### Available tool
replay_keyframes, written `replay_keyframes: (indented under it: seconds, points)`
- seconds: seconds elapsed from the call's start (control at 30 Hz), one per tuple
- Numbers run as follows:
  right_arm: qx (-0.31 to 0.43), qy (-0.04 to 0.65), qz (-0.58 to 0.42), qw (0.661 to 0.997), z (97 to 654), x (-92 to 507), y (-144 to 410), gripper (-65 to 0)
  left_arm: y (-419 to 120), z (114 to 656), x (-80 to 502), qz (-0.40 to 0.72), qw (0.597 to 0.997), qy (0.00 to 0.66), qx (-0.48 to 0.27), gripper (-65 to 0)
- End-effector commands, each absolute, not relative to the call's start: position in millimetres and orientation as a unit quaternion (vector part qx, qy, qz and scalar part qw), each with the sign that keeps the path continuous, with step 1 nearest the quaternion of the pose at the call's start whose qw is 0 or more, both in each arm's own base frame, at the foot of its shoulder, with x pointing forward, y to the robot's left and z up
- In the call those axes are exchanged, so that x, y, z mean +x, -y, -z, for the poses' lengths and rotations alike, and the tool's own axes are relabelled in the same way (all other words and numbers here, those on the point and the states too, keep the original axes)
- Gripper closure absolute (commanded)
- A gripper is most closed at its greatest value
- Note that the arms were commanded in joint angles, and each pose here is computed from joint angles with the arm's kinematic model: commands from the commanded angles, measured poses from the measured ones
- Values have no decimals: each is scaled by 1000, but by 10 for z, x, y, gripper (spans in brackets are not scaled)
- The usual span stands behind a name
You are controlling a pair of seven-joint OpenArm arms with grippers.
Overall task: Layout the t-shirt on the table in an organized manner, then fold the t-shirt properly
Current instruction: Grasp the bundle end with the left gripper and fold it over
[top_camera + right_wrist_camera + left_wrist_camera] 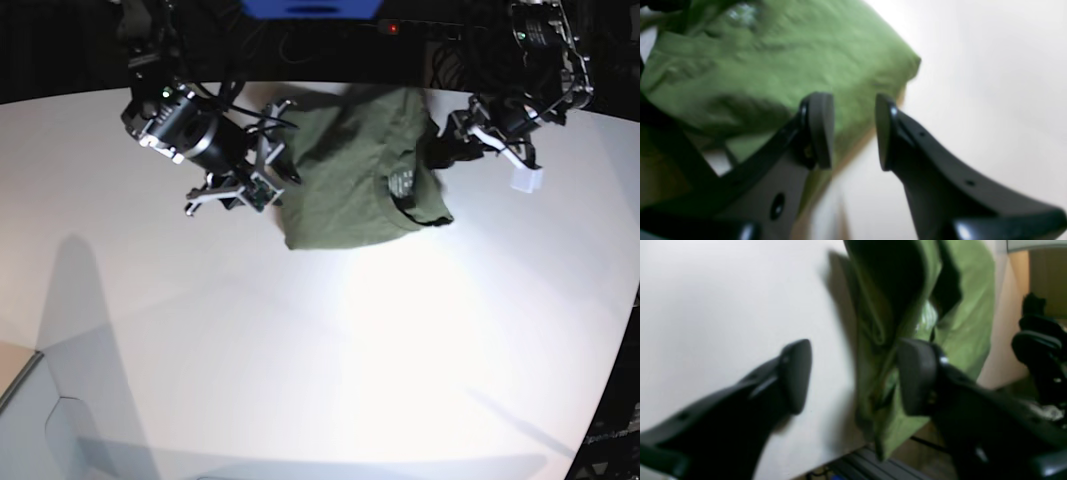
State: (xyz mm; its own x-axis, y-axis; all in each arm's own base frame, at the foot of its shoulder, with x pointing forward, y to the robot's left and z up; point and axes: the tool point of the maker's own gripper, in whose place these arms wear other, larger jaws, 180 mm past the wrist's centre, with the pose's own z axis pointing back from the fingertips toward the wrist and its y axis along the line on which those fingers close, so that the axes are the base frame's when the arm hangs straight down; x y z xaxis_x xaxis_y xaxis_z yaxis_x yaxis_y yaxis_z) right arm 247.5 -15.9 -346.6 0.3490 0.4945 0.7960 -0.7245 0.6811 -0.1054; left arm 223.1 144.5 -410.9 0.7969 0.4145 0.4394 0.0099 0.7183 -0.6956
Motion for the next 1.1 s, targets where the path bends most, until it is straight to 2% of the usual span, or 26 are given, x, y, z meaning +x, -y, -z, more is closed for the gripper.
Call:
replay_keyframes:
  seconds: [0.0, 0.27, 0.77, 0.97, 1.07]
  points:
    - [142, 451, -369, 800, 3347, 2511, 131, -219, -1409, 4005, 2310, -106, 869, 313, -369, -435]
    - [135, 442, -375, 804, 3395, 2480, 200, -219, -1072, 4013, 2333, -70, 867, 294, -395, -437]
    - [138, 441, -377, 803, 3398, 2472, 176, -219, -1000, 4337, 2458, -115, 864, 252, -421, -437]
    - [138, 441, -377, 803, 3398, 2472, 176, -219, -681, 4371, 2458, -91, 859, 254, -434, -436]
    - [137, 441, -376, 803, 3398, 2474, 181, -218, -572, 4435, 2432, -53, 872, 254, -416, -434]
